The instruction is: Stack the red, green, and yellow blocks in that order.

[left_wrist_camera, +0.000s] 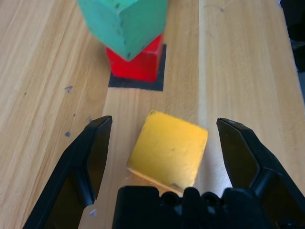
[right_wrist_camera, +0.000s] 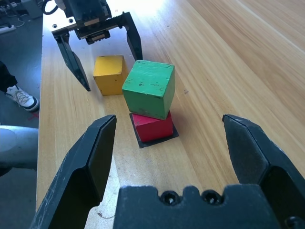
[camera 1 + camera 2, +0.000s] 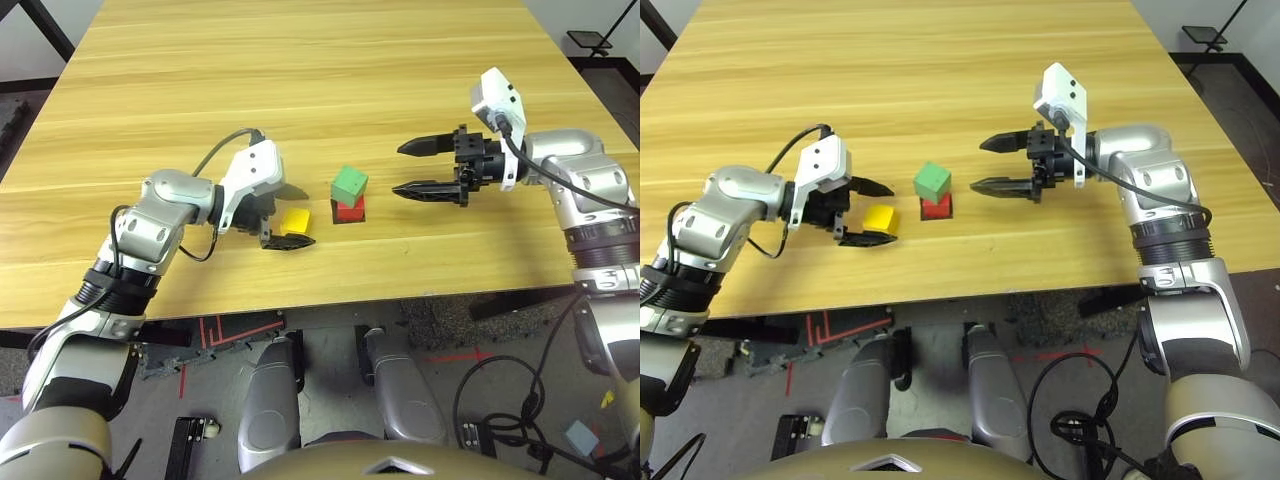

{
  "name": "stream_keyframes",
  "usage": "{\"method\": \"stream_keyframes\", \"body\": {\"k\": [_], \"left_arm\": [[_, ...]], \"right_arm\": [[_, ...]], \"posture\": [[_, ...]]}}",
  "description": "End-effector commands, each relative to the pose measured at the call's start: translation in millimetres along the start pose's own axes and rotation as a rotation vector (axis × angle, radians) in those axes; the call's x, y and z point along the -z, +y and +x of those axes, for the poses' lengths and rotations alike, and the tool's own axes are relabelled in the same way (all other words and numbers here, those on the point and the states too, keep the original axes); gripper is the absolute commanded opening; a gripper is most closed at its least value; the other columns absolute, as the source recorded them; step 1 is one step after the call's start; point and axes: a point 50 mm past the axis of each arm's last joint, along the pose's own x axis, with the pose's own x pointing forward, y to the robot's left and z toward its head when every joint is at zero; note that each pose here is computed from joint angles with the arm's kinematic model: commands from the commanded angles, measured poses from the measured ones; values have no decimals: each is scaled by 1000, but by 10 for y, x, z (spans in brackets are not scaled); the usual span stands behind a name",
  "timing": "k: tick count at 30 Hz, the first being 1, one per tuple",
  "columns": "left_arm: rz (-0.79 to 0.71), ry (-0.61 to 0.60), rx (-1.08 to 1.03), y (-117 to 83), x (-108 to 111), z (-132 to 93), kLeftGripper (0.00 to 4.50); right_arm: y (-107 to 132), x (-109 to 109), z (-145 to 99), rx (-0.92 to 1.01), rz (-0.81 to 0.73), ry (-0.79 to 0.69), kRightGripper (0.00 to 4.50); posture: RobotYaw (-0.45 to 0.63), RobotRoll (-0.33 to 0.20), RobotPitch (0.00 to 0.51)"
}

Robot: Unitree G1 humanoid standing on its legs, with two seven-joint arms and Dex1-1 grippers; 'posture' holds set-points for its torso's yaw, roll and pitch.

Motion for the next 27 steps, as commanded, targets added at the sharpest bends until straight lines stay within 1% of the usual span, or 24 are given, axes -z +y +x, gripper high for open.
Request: {"method": "stream_keyframes", "body": {"k": [1,3,6,9,11,12,15,21,27], "left_arm": [[13,21,26,-24,56,33,4468],[15,24,29,-21,75,34,4468],[18,37,24,13,125,15,3925],[13,41,10,49,148,13,2897],[13,40,7,61,153,23,2115],[14,40,8,62,154,28,1945],[15,33,13,59,148,46,1979],[23,23,18,68,108,47,1979],[47,33,-24,217,35,-66,1979]], "right_arm": [[4,-42,-17,1,-18,1,4500],[10,-42,-18,1,-18,1,4500],[16,-36,-21,1,-17,5,4500],[33,-28,-17,-6,-13,7,4500],[66,-15,-14,-24,-7,12,4500],[87,-7,-15,-35,-5,16,4500],[141,19,-22,-56,-2,29,4500],[160,22,-32,-58,7,35,4500],[261,64,-129,-109,16,74,4500]], "posture": [[232,32,192],[228,29,193],[227,28,194],[227,27,193],[230,27,192],[230,27,192],[230,24,191],[227,21,185],[230,22,182]]}}
